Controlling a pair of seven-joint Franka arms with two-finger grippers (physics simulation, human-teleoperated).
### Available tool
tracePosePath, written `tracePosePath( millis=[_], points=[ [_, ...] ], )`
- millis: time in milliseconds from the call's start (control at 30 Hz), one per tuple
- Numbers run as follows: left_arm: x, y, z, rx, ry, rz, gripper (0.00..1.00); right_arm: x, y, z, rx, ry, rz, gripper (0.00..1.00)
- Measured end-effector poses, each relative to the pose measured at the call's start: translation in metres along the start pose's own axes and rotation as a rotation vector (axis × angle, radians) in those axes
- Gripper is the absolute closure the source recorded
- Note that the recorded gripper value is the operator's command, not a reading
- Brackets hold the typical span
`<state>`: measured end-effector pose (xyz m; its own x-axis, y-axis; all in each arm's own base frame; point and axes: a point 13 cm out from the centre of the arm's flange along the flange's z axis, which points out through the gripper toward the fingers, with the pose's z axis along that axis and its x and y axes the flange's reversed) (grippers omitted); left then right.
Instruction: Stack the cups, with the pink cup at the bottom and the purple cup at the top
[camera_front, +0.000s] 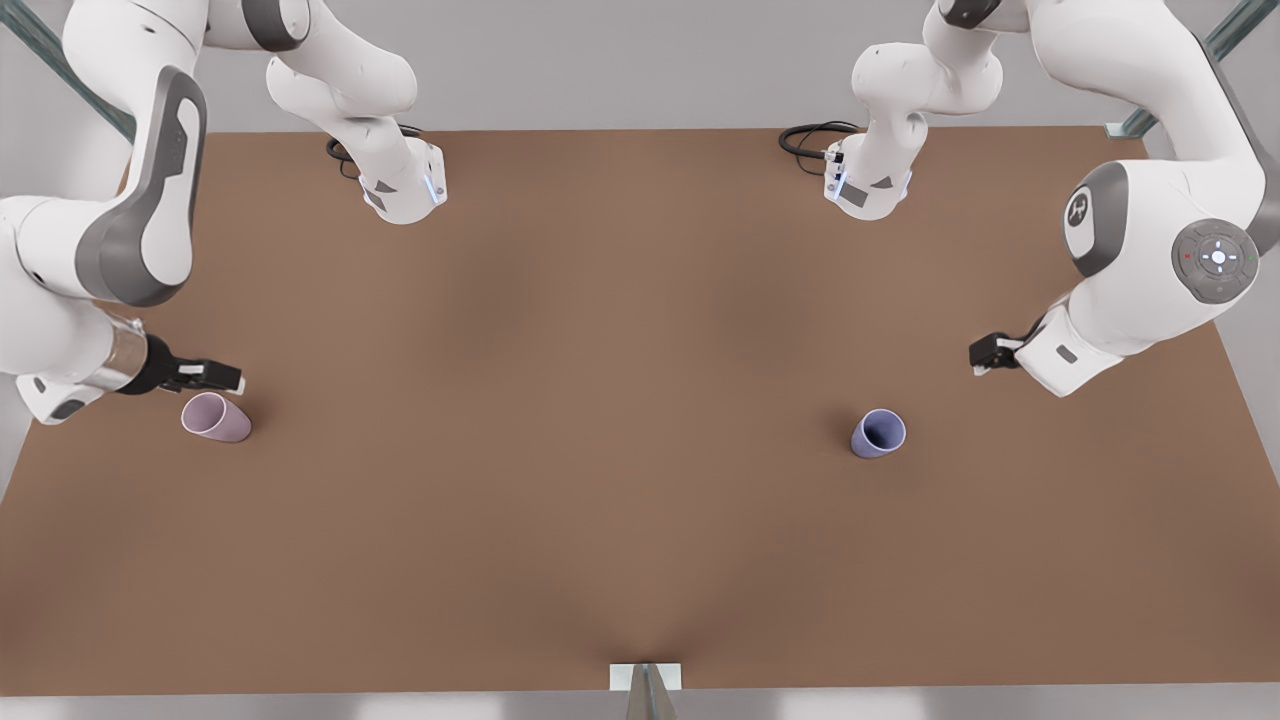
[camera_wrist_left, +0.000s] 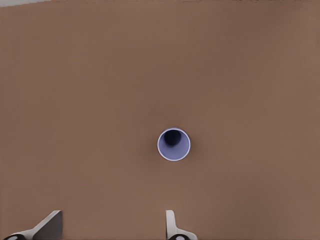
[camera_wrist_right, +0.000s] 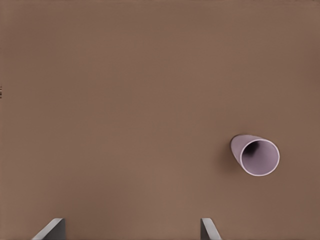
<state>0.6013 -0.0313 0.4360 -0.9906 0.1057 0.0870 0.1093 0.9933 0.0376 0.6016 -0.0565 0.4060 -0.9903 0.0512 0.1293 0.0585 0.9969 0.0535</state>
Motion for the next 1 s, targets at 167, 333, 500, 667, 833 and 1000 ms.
tracePosePath(
  millis=[167,333,500,667,833,1000],
  points=[
    [-0.005,0.000,0.007,-0.003,-0.003,0.009,0.00,-0.003,-0.034,0.009,-0.027,-0.012,0.040,0.00],
    [-0.008,0.000,0.016,-0.004,0.005,0.017,0.00,-0.019,-0.149,0.071,-0.058,0.015,0.119,0.00],
    [-0.011,0.000,0.024,-0.005,0.012,0.023,0.00,-0.040,-0.236,0.150,-0.061,0.009,0.094,0.00],
    [-0.013,0.000,0.029,-0.005,0.017,0.027,0.00,-0.034,-0.261,0.191,0.000,-0.005,-0.015,0.00],
    [-0.015,0.000,0.032,-0.005,0.020,0.031,0.00,-0.030,-0.273,0.225,0.027,-0.028,-0.093,0.00],
    [-0.016,0.000,0.034,-0.006,0.021,0.033,0.00,-0.004,-0.277,0.245,0.032,-0.026,-0.146,0.00]
  ],
)
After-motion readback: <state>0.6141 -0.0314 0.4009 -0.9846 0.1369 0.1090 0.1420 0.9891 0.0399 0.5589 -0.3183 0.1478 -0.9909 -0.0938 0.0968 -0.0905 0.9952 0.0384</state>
